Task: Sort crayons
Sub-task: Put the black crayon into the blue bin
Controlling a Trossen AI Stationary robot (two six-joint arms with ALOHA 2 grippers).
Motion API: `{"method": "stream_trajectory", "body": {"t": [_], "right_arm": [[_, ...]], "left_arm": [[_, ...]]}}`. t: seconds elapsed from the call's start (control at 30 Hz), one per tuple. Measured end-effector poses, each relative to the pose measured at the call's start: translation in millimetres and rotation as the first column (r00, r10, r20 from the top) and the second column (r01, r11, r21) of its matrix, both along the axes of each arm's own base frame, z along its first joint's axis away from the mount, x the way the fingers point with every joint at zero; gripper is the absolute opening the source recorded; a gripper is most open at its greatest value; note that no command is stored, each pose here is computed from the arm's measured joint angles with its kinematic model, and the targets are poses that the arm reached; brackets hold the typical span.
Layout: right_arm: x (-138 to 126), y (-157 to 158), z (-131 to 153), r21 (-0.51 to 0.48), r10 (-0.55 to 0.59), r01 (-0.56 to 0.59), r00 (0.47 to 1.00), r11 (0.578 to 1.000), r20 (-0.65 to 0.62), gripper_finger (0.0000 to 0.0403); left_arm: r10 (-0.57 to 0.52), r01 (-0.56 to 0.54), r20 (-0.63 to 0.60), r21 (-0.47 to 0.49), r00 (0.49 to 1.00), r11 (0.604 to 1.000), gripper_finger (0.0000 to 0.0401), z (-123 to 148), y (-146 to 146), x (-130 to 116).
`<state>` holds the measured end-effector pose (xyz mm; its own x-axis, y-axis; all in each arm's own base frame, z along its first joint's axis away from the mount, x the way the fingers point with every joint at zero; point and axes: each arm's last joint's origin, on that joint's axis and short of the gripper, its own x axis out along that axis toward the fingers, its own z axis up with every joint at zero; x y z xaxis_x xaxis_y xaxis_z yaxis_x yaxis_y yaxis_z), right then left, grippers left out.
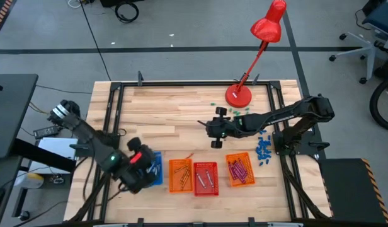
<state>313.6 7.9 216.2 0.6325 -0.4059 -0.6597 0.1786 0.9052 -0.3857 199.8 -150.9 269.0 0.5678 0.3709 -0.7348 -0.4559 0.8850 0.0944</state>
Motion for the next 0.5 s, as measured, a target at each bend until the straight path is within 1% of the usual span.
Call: {"method": "stream_trajectory", "body": {"t": [0.07, 0.17, 0.23, 0.33, 0.5], "right_arm": [[-4, -2, -5, -0.003, -0.016, 0.016, 1.0, 1.0, -0.008, 0.0109], [-8, -3, -9, -0.002, -0.017, 0.017, 1.0, 1.0, 0.003, 0.0109], [-8, -2, -11, 0.0, -0.014, 0.014, 1.0, 1.0, 0.016, 0.0109], [-7, -2, -12, 0.017, 0.001, -0.002, 0.999, 1.0, 0.036, 0.0109], [-4, -1, -9, 0.027, 0.024, -0.026, 0.997, 0.999, 0.076, 0.0109]], "left_arm": [[0.034, -0.033, 0.01, -0.042, 0.999, 0.999, 0.0042, -6, -10, -2], [0.074, -0.075, -0.011, -0.086, 0.997, 0.993, 0.0041, -17, -24, -7], [0.099, -0.106, -0.071, -0.105, 0.993, 0.989, 0.0041, -28, -31, -9], [0.172, -0.185, -0.136, -0.09, 0.976, 0.979, 0.0041, -41, -37, -15], [0.266, -0.271, -0.165, -0.007, 0.95, 0.963, 0.0041, -60, -43, -18]]}}
